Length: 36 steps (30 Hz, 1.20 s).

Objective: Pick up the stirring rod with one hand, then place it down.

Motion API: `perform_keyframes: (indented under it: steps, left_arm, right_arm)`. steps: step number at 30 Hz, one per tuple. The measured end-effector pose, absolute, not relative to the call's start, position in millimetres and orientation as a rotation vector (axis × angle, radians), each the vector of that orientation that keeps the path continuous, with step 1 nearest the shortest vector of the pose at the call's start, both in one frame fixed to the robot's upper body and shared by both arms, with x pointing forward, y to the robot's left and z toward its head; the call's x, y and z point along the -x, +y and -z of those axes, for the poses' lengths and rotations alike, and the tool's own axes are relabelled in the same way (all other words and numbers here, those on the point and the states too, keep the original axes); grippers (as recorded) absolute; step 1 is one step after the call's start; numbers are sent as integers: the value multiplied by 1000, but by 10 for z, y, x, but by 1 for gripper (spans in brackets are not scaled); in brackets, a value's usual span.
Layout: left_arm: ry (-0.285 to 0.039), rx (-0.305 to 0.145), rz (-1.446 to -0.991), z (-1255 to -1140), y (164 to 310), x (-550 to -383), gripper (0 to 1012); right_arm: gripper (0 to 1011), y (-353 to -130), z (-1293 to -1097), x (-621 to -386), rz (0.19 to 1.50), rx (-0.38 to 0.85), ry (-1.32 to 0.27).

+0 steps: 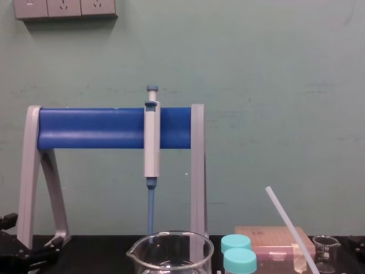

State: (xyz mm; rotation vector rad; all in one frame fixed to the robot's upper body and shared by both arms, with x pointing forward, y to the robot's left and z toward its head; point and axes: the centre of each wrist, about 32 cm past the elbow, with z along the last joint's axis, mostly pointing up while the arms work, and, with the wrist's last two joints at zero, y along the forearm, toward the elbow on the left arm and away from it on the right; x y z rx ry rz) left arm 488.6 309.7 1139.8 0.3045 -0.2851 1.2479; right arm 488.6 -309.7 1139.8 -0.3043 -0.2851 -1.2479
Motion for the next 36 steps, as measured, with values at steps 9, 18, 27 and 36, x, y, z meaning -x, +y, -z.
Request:
perform_keyframes:
  steps: [9,18,27,36]
  left_arm:
    - [-285,-304,-1248,-11398,3097,-4886,1001]
    - [-285,-304,-1248,-11398,3097,-4886,1000]
    - [-285,-305,-1248,-11398,3097,-4886,1000]
    - [-285,-305,-1248,-11398,3096,-4886,1001]
  right_arm:
    - [1003,-3097,-11398,-4886,1248,304,-285]
    - [1003,-3097,-11398,-4886,1248,304,-285]
    - [1003,-3097,-11398,-4886,1248,304,-285]
    - [1003,-3097,-11398,-4886,1248,304,-285]
